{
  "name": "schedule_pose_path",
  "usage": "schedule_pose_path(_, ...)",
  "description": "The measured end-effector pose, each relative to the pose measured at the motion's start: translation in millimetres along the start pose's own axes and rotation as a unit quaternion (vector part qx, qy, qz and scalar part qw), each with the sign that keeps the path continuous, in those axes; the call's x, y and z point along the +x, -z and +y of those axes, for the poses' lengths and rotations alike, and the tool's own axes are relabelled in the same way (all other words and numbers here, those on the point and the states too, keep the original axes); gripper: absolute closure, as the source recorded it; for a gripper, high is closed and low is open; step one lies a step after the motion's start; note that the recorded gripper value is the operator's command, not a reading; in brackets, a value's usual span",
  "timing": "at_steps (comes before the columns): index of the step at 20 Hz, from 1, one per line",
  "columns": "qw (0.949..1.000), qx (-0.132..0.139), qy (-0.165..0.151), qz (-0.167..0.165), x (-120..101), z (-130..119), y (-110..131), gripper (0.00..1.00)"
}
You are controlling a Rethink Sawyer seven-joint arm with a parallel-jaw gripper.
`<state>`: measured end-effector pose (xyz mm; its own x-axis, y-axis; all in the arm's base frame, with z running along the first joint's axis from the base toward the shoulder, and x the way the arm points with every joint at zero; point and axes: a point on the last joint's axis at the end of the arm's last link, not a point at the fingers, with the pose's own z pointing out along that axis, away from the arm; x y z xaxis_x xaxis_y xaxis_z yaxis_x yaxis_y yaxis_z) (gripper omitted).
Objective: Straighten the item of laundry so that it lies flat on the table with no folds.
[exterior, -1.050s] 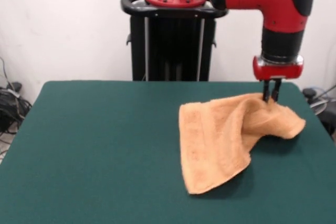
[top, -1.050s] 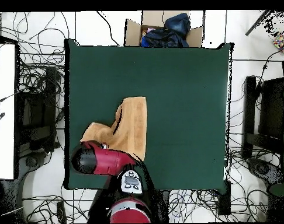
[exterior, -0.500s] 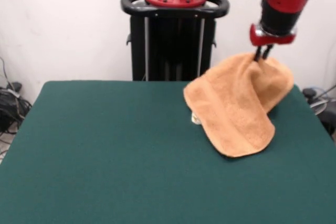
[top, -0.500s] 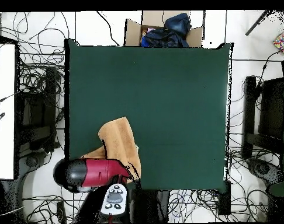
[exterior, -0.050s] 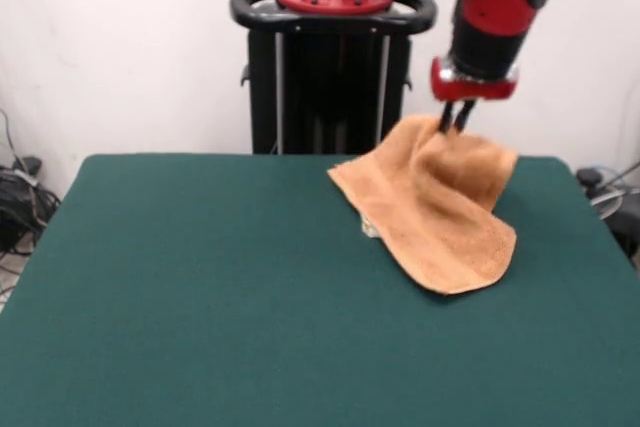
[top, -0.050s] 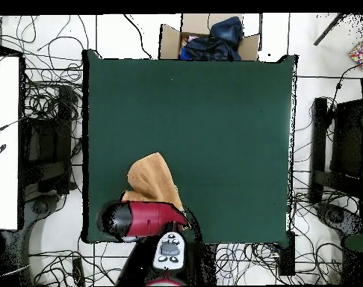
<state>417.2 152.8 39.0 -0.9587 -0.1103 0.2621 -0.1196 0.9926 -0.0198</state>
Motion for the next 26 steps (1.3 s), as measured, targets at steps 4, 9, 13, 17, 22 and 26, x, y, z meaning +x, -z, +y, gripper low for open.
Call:
schedule_pose_path(4, 0.9988, 0.006, -0.009, -0.048, -19, -16, -18, 1.00)
schedule_pose_path(9, 0.9980, 0.005, -0.022, -0.058, -26, -29, -31, 1.00)
schedule_pose_path(13, 0.9989, 0.001, -0.025, -0.041, -24, -33, -15, 1.00)
schedule_pose_path(17, 0.9996, 0.001, -0.022, -0.019, -20, -40, 10, 1.00)
schedule_pose_path(22, 0.9996, 0.023, -0.011, -0.014, -30, -71, 57, 1.00)
schedule_pose_path(26, 0.9986, 0.038, -0.010, -0.036, -43, -93, 77, 1.00)
